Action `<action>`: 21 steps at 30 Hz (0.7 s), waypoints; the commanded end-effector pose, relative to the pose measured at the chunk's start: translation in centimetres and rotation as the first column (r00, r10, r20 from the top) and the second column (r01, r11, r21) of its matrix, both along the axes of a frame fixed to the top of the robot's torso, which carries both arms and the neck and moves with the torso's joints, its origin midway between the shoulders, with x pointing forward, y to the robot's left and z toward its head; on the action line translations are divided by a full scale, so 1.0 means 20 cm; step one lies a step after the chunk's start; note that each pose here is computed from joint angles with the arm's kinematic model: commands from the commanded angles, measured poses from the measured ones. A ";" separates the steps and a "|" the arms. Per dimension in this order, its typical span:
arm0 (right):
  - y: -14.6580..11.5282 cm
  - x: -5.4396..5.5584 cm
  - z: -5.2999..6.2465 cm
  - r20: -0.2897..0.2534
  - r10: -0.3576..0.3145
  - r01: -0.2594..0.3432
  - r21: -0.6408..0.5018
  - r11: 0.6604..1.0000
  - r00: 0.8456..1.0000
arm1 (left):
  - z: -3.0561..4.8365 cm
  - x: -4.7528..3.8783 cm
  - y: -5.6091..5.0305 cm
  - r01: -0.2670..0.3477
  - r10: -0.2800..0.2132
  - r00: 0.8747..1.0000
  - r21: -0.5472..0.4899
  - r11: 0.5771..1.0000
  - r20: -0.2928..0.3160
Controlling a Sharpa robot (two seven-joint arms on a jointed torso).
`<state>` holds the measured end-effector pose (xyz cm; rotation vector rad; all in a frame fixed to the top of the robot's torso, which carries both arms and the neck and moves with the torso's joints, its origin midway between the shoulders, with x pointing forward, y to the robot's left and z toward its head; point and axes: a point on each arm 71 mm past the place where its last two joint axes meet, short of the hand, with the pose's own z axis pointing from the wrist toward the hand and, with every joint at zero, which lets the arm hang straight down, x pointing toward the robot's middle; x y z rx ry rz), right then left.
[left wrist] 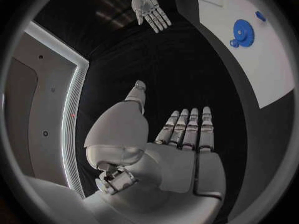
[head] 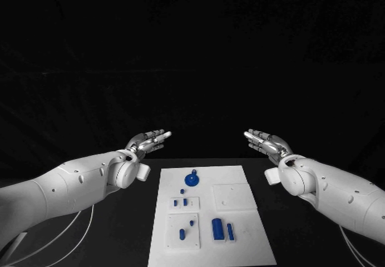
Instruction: Assemble the parts on the task board
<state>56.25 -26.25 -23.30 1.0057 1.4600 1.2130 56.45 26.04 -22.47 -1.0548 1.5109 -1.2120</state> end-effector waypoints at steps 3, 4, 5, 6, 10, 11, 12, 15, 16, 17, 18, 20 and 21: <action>0.06 -0.04 0.03 0.039 -0.035 0.033 0.047 0.998 0.999 | -0.018 -0.062 -0.07 -0.036 0.036 0.999 -0.029 0.999 0.027; 0.08 -0.05 0.04 0.044 -0.040 0.038 0.056 0.998 0.998 | -0.023 -0.080 -0.08 -0.043 0.044 0.999 -0.037 0.998 0.030; 0.09 -0.07 0.04 0.049 -0.047 0.044 0.066 0.997 0.998 | -0.028 -0.100 -0.10 -0.050 0.052 0.998 -0.046 0.998 0.033; 0.12 -0.10 0.05 0.056 -0.058 0.053 0.081 0.995 0.997 | -0.034 -0.134 -0.12 -0.063 0.066 0.997 -0.059 0.996 0.039; 0.19 -0.18 0.05 0.064 -0.090 0.081 0.118 0.990 0.994 | -0.042 -0.227 -0.19 -0.099 0.104 0.993 -0.093 0.991 0.052; 0.20 -0.21 0.05 0.064 -0.099 0.090 0.128 0.988 0.993 | -0.042 -0.256 -0.21 -0.109 0.115 0.992 -0.102 0.989 0.055; 0.22 -0.24 0.05 0.063 -0.109 0.100 0.137 0.986 0.992 | -0.040 -0.285 -0.22 -0.120 0.127 0.990 -0.111 0.987 0.058; 0.28 -0.33 0.05 0.052 -0.141 0.131 0.160 0.978 0.989 | -0.030 -0.376 -0.27 -0.152 0.162 0.985 -0.135 0.979 0.067; 0.29 -0.36 0.05 0.048 -0.149 0.139 0.165 0.976 0.988 | -0.026 -0.398 -0.29 -0.159 0.170 0.983 -0.140 0.977 0.068; 0.30 -0.38 0.05 0.044 -0.156 0.146 0.168 0.975 0.987 | -0.022 -0.418 -0.30 -0.166 0.178 0.982 -0.145 0.975 0.070; 0.31 -0.40 0.05 0.039 -0.162 0.153 0.171 0.973 0.986 | -0.018 -0.436 -0.30 -0.172 0.184 0.980 -0.149 0.974 0.071; 0.33 -0.44 0.05 0.031 -0.173 0.165 0.175 0.971 0.984 | -0.010 -0.468 -0.32 -0.183 0.196 0.978 -0.156 0.971 0.073; 0.33 -0.46 0.05 0.028 -0.177 0.170 0.176 0.970 0.984 | -0.007 -0.481 -0.33 -0.187 0.201 0.977 -0.158 0.970 0.074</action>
